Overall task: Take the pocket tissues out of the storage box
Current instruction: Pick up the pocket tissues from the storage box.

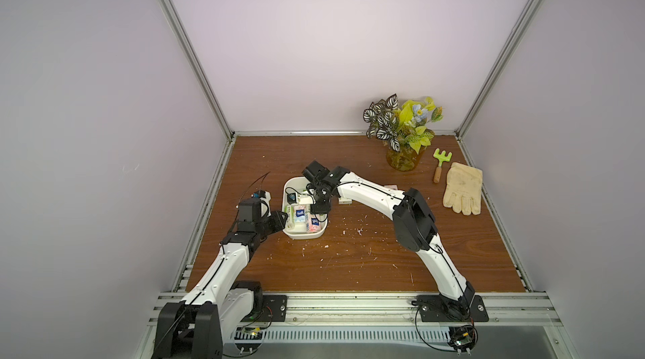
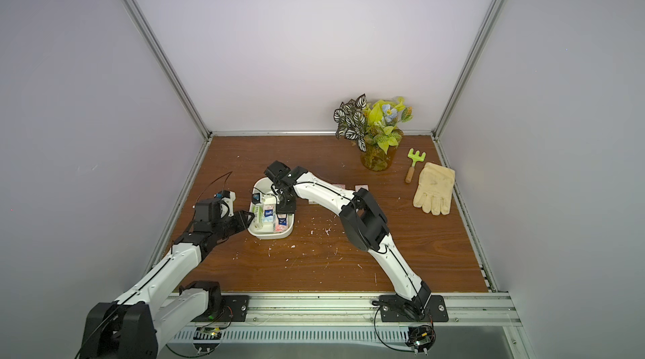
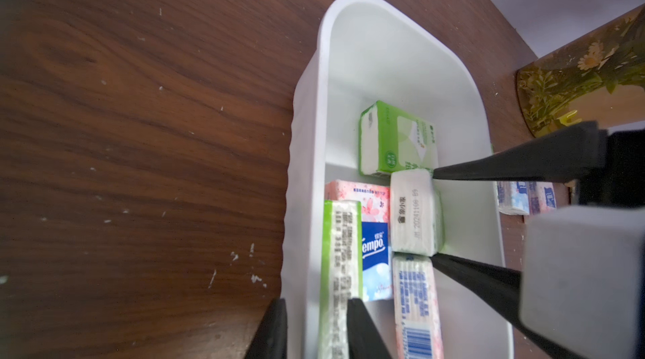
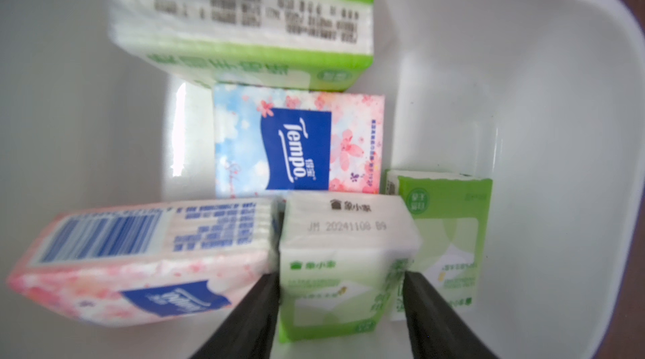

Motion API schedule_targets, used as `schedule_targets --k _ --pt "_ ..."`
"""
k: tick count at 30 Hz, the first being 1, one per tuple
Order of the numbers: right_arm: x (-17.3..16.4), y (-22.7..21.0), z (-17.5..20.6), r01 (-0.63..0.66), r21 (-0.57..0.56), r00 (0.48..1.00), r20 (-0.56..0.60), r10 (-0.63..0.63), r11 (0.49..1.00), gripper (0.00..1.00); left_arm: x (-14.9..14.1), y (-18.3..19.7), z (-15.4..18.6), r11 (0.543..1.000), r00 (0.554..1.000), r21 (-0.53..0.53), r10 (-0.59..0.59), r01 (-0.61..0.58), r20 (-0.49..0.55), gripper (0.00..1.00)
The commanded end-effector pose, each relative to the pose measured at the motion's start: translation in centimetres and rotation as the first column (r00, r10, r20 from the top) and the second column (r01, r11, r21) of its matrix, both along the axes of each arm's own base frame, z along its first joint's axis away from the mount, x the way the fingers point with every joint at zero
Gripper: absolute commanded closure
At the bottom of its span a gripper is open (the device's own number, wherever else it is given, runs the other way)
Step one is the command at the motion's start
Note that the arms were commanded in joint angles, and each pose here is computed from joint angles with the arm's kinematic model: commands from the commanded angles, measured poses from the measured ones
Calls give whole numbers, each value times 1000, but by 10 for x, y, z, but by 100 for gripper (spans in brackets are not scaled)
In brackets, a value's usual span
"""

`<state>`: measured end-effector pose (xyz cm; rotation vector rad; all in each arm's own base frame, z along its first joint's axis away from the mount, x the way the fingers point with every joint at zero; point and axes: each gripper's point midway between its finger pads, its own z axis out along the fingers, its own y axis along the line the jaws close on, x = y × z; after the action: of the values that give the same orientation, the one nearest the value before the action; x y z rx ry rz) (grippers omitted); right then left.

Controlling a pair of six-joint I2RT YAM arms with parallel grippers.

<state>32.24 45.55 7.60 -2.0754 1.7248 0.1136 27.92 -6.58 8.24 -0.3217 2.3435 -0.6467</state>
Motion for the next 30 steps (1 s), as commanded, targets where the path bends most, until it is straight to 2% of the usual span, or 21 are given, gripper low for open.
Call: schedule_targets --k 1,12,23,26,30 --pt "-12 15 1 -39 49 999 -13 40 998 38 1 4 -3 1000 1000 14 6 -6 5 77" --pt "-26 20 -17 -46 81 996 -75 53 996 38 1 3 -3 1000 1000 11 3 -3 5 82" --pt "-23 21 -21 -40 85 996 -73 47 996 29 1 3 -2 1000 1000 12 4 -4 4 84" --pt "-21 24 -17 -39 98 997 -70 46 994 30 1 3 -2 1000 1000 13 3 -3 6 84" --pt "-16 21 -13 -24 91 998 -51 29 996 36 1 4 -1 1000 1000 14 4 -4 5 84"
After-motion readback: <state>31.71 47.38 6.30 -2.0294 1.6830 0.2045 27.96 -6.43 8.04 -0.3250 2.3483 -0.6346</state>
